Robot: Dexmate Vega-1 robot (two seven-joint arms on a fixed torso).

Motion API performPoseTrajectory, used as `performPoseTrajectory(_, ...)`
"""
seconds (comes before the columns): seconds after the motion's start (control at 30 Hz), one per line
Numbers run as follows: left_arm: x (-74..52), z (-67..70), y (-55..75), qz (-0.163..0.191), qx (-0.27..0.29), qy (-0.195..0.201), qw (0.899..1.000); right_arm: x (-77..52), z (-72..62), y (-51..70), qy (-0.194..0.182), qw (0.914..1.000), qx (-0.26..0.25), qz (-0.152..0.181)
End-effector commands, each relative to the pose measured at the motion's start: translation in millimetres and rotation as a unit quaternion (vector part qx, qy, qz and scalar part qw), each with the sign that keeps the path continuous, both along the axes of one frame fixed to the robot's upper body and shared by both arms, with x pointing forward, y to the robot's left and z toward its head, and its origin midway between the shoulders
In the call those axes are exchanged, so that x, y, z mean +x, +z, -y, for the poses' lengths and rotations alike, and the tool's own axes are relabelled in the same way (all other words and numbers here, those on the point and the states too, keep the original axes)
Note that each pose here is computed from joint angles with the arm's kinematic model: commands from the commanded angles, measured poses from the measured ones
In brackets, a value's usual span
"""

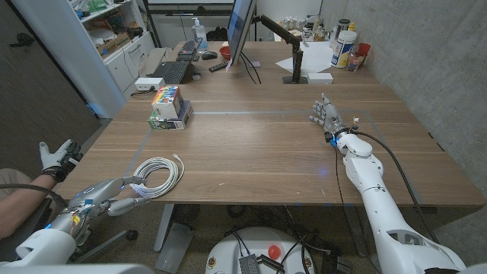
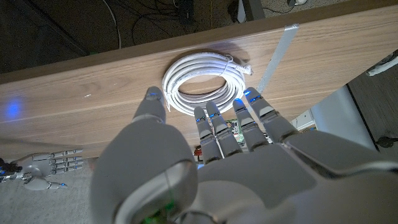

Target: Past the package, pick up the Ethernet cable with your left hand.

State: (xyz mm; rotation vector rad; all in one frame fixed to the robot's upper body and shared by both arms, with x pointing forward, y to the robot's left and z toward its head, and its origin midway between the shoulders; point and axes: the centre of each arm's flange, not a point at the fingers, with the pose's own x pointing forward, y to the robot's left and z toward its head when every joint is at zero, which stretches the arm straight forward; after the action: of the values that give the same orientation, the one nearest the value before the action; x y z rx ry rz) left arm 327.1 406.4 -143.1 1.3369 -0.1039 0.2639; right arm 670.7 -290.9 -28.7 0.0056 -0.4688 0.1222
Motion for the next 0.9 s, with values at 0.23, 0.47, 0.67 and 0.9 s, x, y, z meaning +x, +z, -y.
performPoseTrajectory(0.23,17.6,-5.0,5.5,-0.019,-0.011,0.004,1.0,1.1,-0.1,-0.5,-0.001,1.0,-0.002,-0.004)
performPoseTrajectory(0.47,21.6,-5.2,8.2,-0.02,-0.004,0.003,1.0,1.6,0.3,-0.7,0.0,1.0,-0.002,-0.004)
performPoseTrajectory(0.67,23.4,-4.3,11.0,-0.017,0.008,0.006,1.0,2.1,0.4,-0.7,0.0,1.0,-0.002,-0.005)
performPoseTrajectory(0.9,26.8,-3.0,16.5,-0.015,0.023,0.008,1.0,1.9,0.3,-0.5,0.002,1.0,-0.001,-0.004)
